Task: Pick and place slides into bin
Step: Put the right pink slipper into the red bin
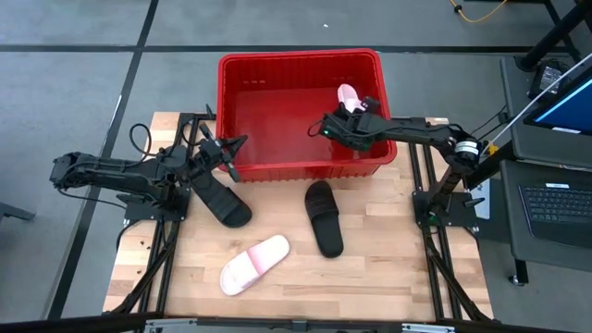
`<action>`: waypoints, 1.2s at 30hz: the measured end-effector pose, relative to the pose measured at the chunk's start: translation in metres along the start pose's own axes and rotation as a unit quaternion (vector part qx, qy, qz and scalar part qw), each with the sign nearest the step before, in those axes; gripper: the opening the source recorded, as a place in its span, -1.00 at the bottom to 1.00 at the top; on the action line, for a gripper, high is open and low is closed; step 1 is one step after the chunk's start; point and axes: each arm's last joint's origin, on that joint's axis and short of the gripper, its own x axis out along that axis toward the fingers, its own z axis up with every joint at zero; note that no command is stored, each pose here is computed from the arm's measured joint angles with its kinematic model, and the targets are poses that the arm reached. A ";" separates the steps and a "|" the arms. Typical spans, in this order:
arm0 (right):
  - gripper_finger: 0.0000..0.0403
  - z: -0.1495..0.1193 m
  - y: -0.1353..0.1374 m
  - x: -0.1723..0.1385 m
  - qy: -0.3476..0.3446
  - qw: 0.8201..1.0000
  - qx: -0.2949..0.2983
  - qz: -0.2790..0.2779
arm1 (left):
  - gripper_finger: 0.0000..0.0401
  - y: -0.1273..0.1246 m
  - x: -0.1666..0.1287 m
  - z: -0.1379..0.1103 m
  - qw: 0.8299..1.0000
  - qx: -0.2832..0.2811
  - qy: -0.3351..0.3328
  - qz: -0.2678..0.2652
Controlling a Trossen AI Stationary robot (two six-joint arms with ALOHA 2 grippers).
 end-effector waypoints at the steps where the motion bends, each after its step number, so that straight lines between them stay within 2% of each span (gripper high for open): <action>1: -0.95 -0.001 0.001 0.002 0.001 1.000 0.004 -0.001 | -0.99 0.000 0.000 0.000 1.000 0.000 0.000 0.000; 7: -0.95 0.001 0.000 0.010 0.001 0.999 0.033 -0.004 | -0.99 0.000 0.000 0.000 1.000 -0.005 0.000 0.000; 13: -0.95 0.005 -0.001 0.018 0.000 0.999 0.046 0.015 | -0.99 0.000 0.000 0.000 1.000 -0.026 0.000 0.000; 29: -0.95 0.007 0.006 0.048 0.028 0.999 0.041 0.018 | -0.99 0.000 0.000 -0.001 1.000 -0.022 0.004 -0.001; 36: -0.95 0.008 0.024 0.061 0.041 0.999 0.024 0.018 | -0.99 0.000 0.000 -0.001 1.000 -0.022 0.004 -0.001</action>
